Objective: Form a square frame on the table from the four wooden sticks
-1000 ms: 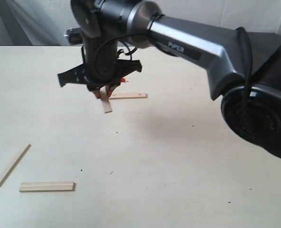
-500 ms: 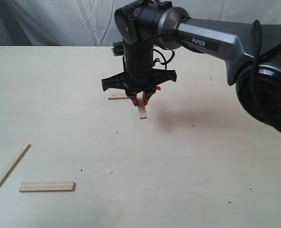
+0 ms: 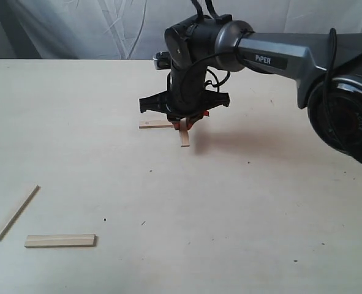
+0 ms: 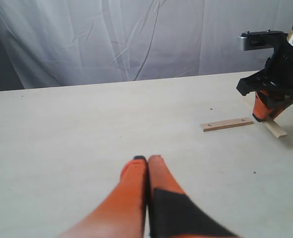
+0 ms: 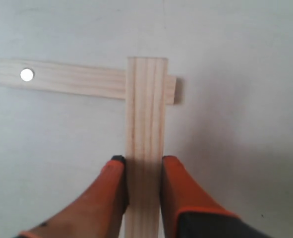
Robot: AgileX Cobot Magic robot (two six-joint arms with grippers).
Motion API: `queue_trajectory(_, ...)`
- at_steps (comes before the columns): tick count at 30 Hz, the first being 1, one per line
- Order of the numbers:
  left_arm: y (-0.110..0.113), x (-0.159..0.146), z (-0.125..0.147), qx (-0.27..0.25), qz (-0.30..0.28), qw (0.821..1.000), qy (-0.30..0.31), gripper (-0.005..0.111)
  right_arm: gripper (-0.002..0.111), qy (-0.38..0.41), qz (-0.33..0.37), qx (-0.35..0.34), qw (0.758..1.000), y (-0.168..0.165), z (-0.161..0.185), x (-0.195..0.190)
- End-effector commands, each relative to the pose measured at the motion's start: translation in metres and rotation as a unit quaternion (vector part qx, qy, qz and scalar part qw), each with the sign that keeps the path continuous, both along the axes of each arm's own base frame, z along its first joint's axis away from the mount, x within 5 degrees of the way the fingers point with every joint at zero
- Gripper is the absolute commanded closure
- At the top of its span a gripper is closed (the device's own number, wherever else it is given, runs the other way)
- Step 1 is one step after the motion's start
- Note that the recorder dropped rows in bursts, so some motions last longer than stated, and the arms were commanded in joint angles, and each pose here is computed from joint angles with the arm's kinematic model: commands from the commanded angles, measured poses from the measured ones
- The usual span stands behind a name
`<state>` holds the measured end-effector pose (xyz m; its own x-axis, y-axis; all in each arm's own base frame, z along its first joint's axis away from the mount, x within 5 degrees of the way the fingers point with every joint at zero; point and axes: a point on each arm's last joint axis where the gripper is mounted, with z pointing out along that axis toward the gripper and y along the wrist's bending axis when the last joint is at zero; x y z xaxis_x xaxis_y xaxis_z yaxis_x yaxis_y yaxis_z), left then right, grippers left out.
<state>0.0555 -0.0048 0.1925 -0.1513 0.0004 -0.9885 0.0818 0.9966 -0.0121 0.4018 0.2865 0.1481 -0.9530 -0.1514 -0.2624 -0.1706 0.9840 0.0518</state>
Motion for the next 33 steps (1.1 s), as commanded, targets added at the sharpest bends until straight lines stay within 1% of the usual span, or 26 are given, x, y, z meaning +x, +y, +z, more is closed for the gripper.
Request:
queue_trajectory(1, 0.0, 0.0, 0.0, 0.0, 0.003, 1.0, -0.003, 0.107, 0.107, -0.005, 0.003, -0.012, 1.0, -0.003, -0.017, 0.005)
queue_trajectory(6, 0.0, 0.0, 0.0, 0.0, 0.003, 1.0, -0.003, 0.107, 0.107, 0.0, 0.01, -0.037, 0.999, -0.005, -0.032, 0.007)
queue_trajectory(13, 0.0, 0.0, 0.0, 0.0, 0.003, 1.0, -0.003, 0.107, 0.107, 0.008, 0.001, -0.034, 0.999, -0.005, -0.032, 0.005)
queue_trajectory(14, 0.0, 0.0, 0.0, 0.0, 0.003, 1.0, -0.003, 0.107, 0.105, 0.01, -0.005, -0.031, 0.999, -0.005, -0.032, 0.005)
queue_trajectory(16, 0.0, 0.0, 0.0, 0.0, 0.003, 1.0, -0.003, 0.107, 0.091, 0.011, -0.008, -0.029, 0.999, -0.004, -0.031, 0.005)
queue_trajectory(17, 0.0, 0.0, 0.0, 0.0, 0.003, 1.0, -0.003, 0.107, 0.08, 0.013, -0.011, -0.027, 0.999, -0.004, -0.031, 0.004)
queue_trajectory(19, 0.0, 0.0, 0.0, 0.0, 0.003, 1.0, -0.003, 0.107, 0.067, 0.015, -0.022, -0.021, 0.999, -0.004, -0.03, 0.004)
queue_trajectory(21, 0.0, 0.0, 0.0, 0.0, 0.003, 1.0, -0.003, 0.107, 0.065, 0.013, -0.025, -0.014, 1.0, -0.003, -0.023, 0.003)
queue_trajectory(23, 0.0, 0.0, 0.0, 0.0, 0.003, 1.0, -0.003, 0.107, 0.065, 0.008, -0.026, -0.003, 1.0, -0.003, -0.007, 0.002)
queue_trajectory(24, 0.0, 0.0, 0.0, 0.0, 0.003, 1.0, -0.003, 0.107, 0.066, 0.002, -0.002, 0.0, 1.0, -0.005, 0.009, 0.002)
queue_trajectory(25, 0.0, 0.0, 0.0, 0.0, 0.003, 1.0, -0.003, 0.107, 0.066, 0.004, 0.04, 0.008, 0.999, -0.008, 0.023, 0.0)
queue_trajectory(26, 0.0, 0.0, 0.0, 0.0, 0.003, 1.0, -0.003, 0.107, 0.066, 0.026, 0.094, 0.011, 0.995, -0.017, 0.036, -0.001)
queue_trajectory(28, 0.0, 0.0, 0.0, 0.0, 0.003, 1.0, -0.003, 0.107, 0.069, 0.06, 0.125, 0.021, 0.99, -0.034, 0.044, -0.002)
queue_trajectory(29, 0.0, 0.0, 0.0, 0.0, 0.003, 1.0, -0.003, 0.107, 0.075, 0.07, 0.119, 0.032, 0.99, -0.05, 0.046, 0.001)
queue_trajectory(30, 0.0, 0.0, 0.0, 0.0, 0.003, 1.0, -0.003, 0.107, 0.081, 0.075, 0.112, 0.038, 0.99, -0.059, 0.045, 0.003)
queue_trajectory(31, 0.0, 0.0, 0.0, 0.0, 0.003, 1.0, -0.003, 0.107, 0.094, 0.083, 0.112, 0.056, 0.989, -0.074, 0.04, 0.005)
queue_trajectory(32, 0.0, 0.0, 0.0, 0.0, 0.003, 1.0, -0.003, 0.107, 0.102, 0.089, 0.112, 0.068, 0.987, -0.081, 0.037, 0.004)
queue_trajectory(33, 0.001, 0.0, 0.0, 0.007, 0.003, 1.0, -0.004, 0.107, 0.108, 0.092, 0.099, 0.093, 0.986, -0.094, 0.031, 0.002)
